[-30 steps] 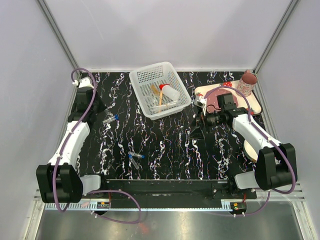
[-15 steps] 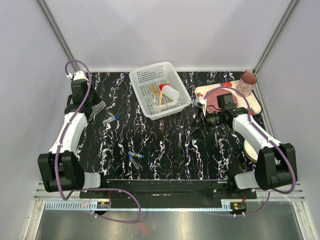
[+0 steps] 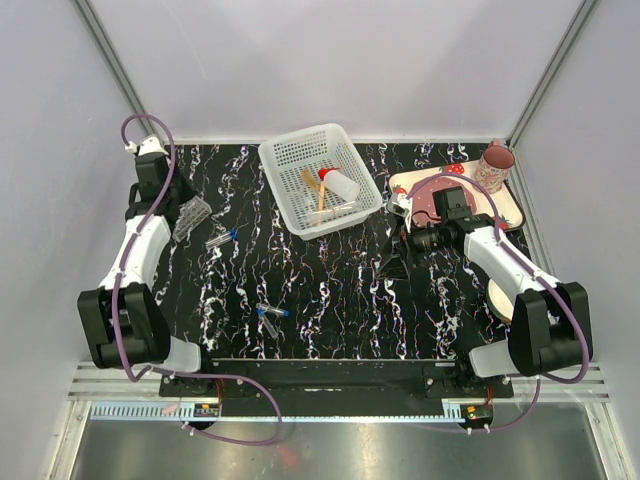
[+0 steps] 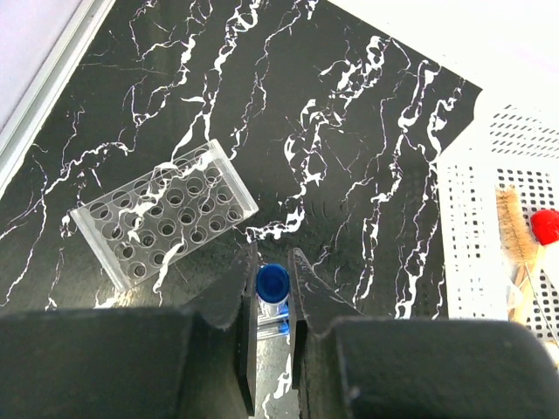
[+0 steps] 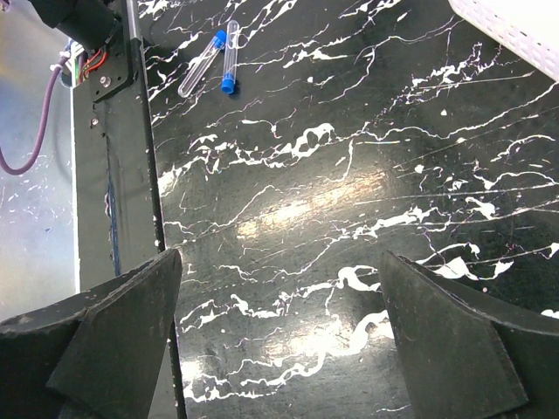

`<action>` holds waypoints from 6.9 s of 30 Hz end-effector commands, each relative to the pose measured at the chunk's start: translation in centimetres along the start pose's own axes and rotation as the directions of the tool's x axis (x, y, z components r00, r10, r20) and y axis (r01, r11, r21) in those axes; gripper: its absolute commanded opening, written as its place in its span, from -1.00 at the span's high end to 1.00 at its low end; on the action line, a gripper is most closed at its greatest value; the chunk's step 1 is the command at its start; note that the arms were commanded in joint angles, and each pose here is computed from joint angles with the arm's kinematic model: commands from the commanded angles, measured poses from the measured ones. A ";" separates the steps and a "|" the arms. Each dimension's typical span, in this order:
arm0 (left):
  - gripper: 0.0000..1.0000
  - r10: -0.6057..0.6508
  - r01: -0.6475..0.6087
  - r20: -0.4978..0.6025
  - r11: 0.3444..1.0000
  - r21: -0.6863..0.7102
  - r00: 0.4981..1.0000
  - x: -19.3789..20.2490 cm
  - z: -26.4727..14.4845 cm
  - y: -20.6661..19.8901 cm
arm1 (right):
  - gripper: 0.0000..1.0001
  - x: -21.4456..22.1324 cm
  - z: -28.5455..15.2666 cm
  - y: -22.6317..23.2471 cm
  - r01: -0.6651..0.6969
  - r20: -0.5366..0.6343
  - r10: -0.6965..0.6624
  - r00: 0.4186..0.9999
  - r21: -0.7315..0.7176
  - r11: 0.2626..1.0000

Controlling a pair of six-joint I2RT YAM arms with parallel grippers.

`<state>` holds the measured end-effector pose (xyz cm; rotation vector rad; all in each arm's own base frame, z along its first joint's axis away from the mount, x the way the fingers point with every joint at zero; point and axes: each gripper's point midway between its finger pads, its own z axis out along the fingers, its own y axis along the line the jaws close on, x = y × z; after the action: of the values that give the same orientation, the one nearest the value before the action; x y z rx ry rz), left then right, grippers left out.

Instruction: Organize the chemistry lab equipment

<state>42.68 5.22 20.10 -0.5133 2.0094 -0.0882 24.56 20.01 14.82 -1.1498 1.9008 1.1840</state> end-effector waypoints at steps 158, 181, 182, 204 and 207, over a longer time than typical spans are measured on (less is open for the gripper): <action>0.83 0.071 -0.063 0.018 0.956 -0.288 0.997 -0.5 13.7 4.3 | -0.99 0.8 0.4 -1.4 -0.027 -0.069 0.024 0.997 -0.049 0.998; 0.77 0.124 -0.117 0.012 0.958 -0.262 0.992 0.1 13.4 3.7 | -0.99 0.5 -0.1 -1.6 -0.013 -0.066 0.011 0.998 -0.032 0.999; 0.77 0.124 -0.117 0.010 0.957 -0.264 0.992 0.1 13.4 3.8 | -1.00 0.5 -0.1 -1.6 -0.013 -0.066 0.011 0.998 -0.032 0.999; 0.46 0.130 -0.123 0.008 0.956 -0.266 0.991 0.7 12.8 4.1 | -0.99 0.4 -0.4 -1.8 -0.016 -0.059 0.015 0.998 -0.025 1.000; 0.37 0.130 -0.123 0.009 0.956 -0.265 0.991 0.6 12.5 4.1 | -0.99 0.4 -0.5 -1.8 -0.017 -0.058 0.016 0.998 -0.023 1.000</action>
<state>51.33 10.57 8.74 -0.5588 2.1332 0.2867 25.05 19.00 12.42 -1.1763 2.0142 1.2276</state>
